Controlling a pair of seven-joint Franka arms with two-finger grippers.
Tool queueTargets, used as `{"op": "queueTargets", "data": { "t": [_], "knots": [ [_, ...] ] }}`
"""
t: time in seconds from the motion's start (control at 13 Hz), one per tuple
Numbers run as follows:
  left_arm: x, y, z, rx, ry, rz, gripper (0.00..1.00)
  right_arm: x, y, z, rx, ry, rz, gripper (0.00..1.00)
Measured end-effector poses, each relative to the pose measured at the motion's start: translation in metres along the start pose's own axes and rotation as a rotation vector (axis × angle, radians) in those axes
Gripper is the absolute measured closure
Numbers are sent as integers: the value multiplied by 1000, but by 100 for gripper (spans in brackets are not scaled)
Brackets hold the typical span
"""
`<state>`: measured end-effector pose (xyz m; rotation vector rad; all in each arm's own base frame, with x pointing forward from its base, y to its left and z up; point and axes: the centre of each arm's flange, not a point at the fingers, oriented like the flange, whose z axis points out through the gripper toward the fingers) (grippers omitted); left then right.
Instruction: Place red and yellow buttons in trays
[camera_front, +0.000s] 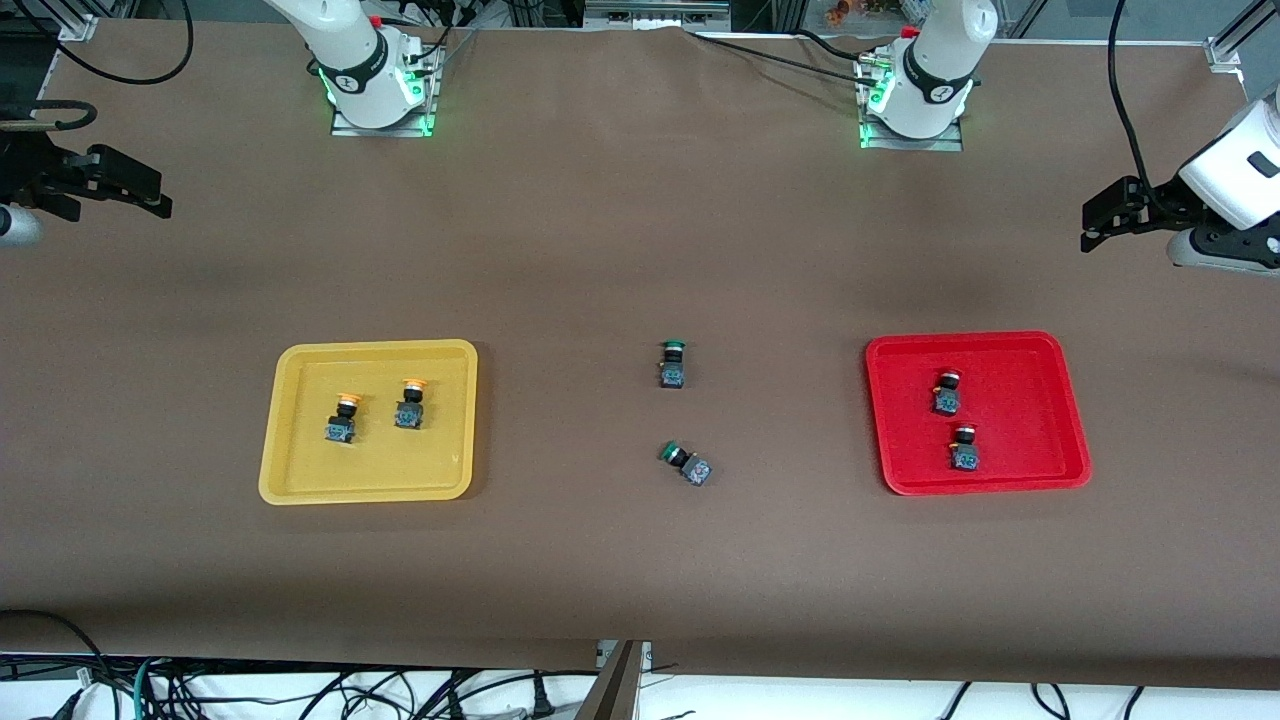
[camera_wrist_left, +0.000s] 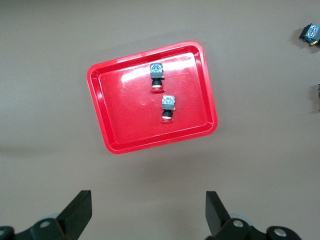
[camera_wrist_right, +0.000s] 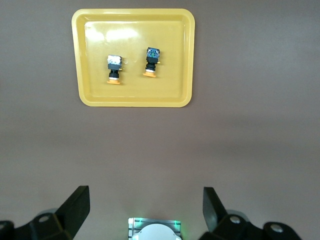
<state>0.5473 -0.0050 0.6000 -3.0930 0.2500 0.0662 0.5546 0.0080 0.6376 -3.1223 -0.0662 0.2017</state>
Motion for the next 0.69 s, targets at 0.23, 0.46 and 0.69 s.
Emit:
{"op": "queueTargets", "data": {
  "t": [0.23,0.46,0.69],
  "knots": [
    [1,8,0,1,0,15,0,0,0,0,0,0,0,0],
    [2,16,0,2,1,29,0,0,0,0,0,0,0,0],
    [2,16,1,2,-1,29,0,0,0,0,0,0,0,0]
  ]
}}
